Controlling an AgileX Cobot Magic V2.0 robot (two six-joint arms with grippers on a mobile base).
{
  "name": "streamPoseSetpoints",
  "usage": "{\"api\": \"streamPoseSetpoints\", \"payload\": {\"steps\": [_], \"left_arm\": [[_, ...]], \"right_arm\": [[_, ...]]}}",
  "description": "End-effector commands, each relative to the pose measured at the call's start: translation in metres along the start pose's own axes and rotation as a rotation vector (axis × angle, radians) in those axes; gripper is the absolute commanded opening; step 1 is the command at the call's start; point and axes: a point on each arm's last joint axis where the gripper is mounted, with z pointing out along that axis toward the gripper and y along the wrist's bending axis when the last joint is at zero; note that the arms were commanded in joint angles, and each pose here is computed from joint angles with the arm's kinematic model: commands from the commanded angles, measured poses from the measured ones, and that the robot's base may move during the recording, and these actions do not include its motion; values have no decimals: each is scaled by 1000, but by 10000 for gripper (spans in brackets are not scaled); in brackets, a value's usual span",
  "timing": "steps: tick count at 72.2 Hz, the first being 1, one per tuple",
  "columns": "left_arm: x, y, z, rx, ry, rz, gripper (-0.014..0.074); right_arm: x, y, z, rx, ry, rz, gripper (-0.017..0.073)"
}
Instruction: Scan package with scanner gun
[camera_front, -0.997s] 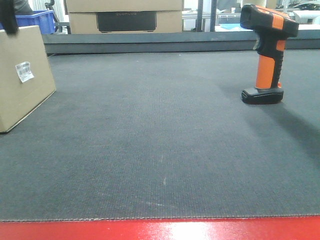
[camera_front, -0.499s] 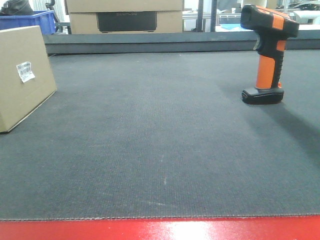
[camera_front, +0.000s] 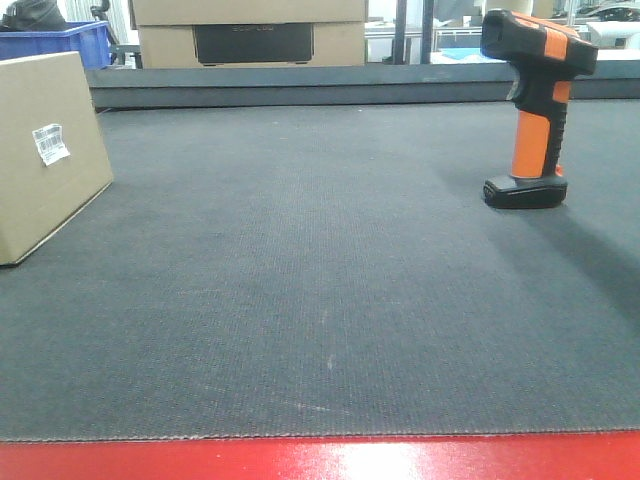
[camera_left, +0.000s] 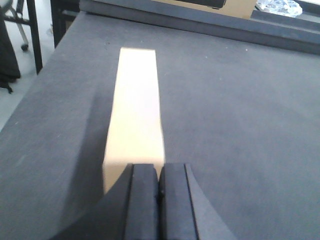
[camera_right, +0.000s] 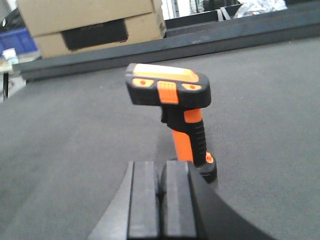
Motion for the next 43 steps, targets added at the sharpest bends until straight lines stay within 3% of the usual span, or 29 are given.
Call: {"api": "streamPoseSetpoints", "payload": {"steps": [1,20,43], "left_arm": [[15,4,-16,-13,6,11,-111],[48,9,-61,0,-92,10,-111],[50,9,-92,21,-250,13,-111]], "right_arm": [[-2,2,-10,-27,7,-106,-167],[-7,3,-58,-35,29,-122,-167],[-16,3,-110,-66,-157,-118,-167]]}}
